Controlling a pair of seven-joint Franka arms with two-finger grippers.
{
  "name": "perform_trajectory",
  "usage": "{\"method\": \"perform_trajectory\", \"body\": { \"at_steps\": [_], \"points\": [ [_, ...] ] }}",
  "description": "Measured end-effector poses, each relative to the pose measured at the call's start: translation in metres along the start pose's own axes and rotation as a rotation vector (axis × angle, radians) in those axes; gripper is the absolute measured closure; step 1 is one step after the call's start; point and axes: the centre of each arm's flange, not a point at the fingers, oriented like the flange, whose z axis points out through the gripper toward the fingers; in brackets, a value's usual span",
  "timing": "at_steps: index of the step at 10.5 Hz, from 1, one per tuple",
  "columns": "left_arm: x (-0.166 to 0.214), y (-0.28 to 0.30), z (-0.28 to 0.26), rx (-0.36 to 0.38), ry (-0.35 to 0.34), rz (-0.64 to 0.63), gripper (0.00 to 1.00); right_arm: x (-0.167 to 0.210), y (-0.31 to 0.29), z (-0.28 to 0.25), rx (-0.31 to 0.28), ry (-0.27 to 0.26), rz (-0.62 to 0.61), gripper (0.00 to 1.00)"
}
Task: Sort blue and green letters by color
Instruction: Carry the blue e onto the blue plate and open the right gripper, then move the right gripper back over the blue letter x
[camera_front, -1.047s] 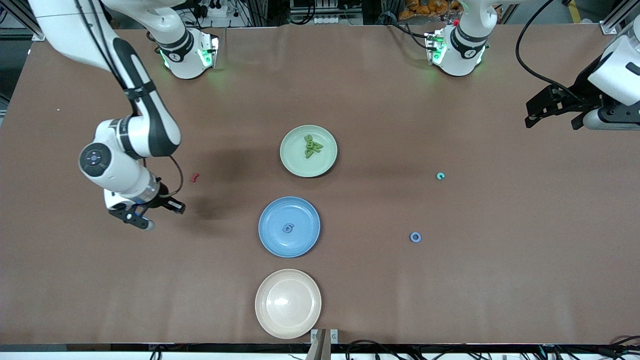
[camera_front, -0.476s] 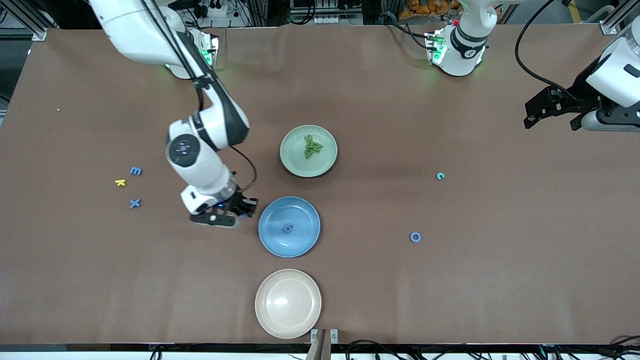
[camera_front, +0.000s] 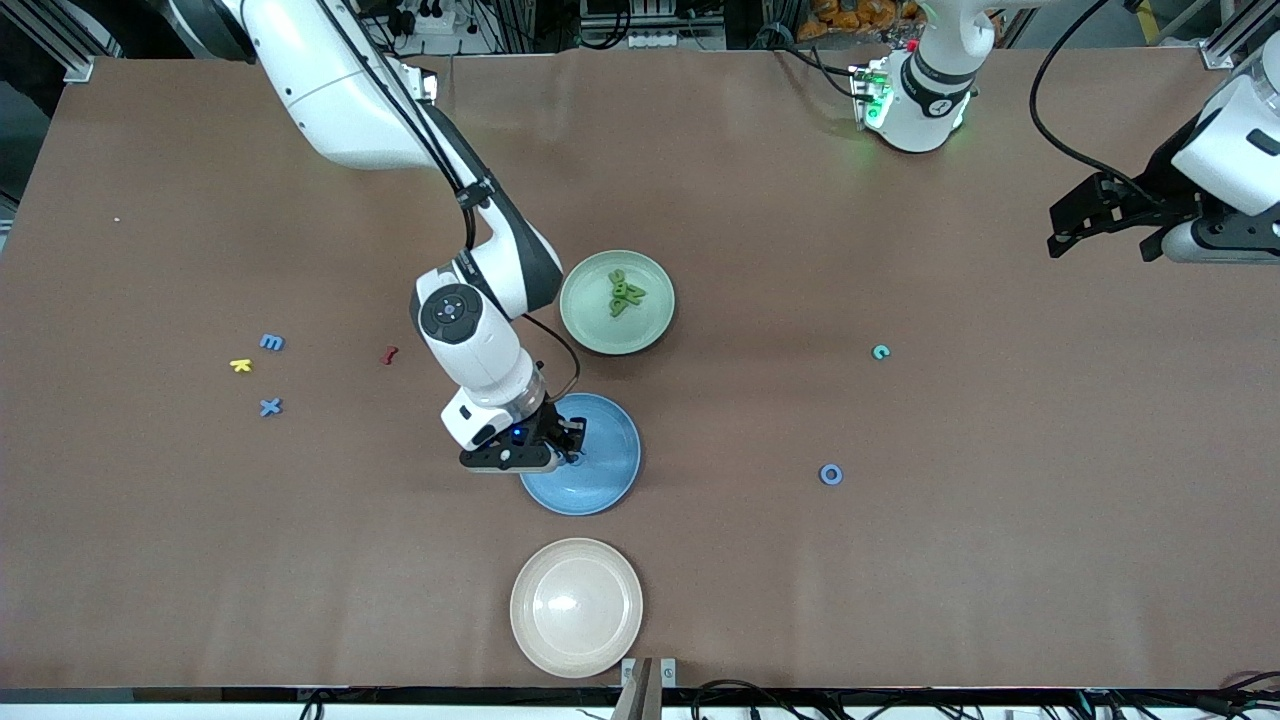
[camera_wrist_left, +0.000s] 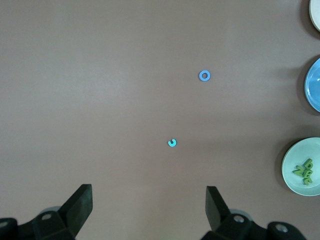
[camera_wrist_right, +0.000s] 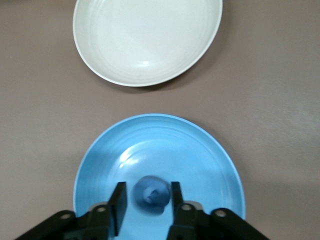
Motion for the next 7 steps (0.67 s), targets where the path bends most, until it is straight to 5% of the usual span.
{"method": "perform_trajectory", "body": {
  "at_steps": [4,7],
  "points": [
    [0.000,0.000,0.000,0.000,-0.001,0.001,0.00,0.010,0.008,-0.003,0.002,-0.019,0.049,0.05],
    [0.000,0.001,0.001,0.000,-0.001,0.001,0.00,0.034,0.079,-0.020,-0.079,-0.103,0.149,0.00]
  ]
}}
